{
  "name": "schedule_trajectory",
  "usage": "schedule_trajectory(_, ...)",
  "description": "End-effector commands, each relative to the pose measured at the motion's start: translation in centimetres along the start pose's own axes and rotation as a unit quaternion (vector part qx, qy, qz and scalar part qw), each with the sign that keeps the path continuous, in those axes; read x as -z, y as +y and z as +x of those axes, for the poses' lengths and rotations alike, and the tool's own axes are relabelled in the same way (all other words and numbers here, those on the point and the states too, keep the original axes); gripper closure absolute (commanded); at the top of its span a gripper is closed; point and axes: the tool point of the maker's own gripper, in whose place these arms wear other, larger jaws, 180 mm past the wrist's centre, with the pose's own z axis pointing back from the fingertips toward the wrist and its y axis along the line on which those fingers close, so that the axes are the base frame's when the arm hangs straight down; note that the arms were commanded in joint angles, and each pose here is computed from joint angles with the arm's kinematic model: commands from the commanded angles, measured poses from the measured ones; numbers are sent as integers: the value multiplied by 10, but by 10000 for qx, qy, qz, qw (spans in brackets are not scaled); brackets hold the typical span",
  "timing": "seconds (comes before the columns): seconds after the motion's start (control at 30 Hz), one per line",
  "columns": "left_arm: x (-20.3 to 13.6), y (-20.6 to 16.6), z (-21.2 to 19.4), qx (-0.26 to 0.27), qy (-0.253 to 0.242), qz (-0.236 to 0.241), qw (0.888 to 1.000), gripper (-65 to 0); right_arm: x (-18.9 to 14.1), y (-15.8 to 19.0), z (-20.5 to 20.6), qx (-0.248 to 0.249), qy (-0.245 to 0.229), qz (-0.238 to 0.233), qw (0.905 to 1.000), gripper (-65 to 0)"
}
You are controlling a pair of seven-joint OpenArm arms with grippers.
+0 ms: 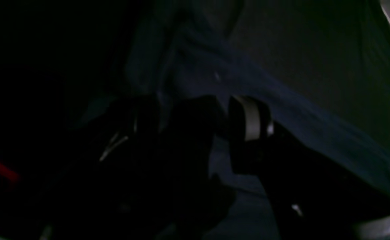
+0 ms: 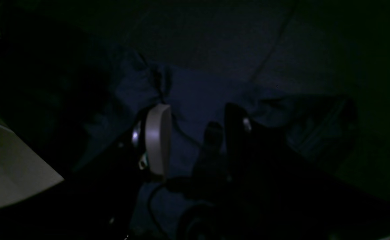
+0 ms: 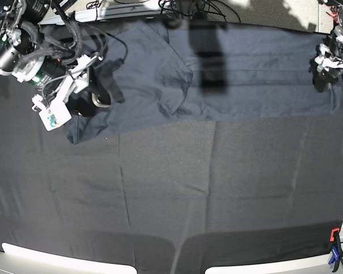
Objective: Layout the t-shirt on the table in an organized manner, then fold the t-shirt properly
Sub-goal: 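Move the left gripper down to the shirt's end and grasp it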
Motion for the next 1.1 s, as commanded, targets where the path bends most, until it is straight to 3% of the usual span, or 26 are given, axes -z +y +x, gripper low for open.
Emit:
schedule_trajectory(0.0,-1,-1,33,405,-319,-66,9986,-304,-4,2,13,-121,-247,41,9996,-256)
schedule_trajectory(0.3,-12,20,99,1863,233,201,9820,-305,-3,2,14,-124,-270,40,9996,-256)
schedule_trajectory(0.47,-9,20,101,2376,783,119,9681,-305,-3,2,14,-125,-268,40,9996,-256)
schedule_trajectory(0.53,-1,12,90,2678,1187,-57,9561,-305,-3,2,14,-125,-268,40,9996,-256)
schedule_trajectory(0.7,13,4,60,3681,2108,-327,9050,-305,-3,1,7,-127,-70,35,9999,-256)
schedule_trajectory(0.9,10,36,64,3589,2322,-54,9040,-305,-3,1,3,-128,37,33,9999,-256)
schedule_trajectory(0.97,6,48,58,3274,2414,-51,9135,-305,-3,1,3,-127,33,34,9999,-256)
schedule_trajectory(1.07,3,58,47,2565,2395,-90,9363,-305,-3,1,3,-128,31,33,9999,-256)
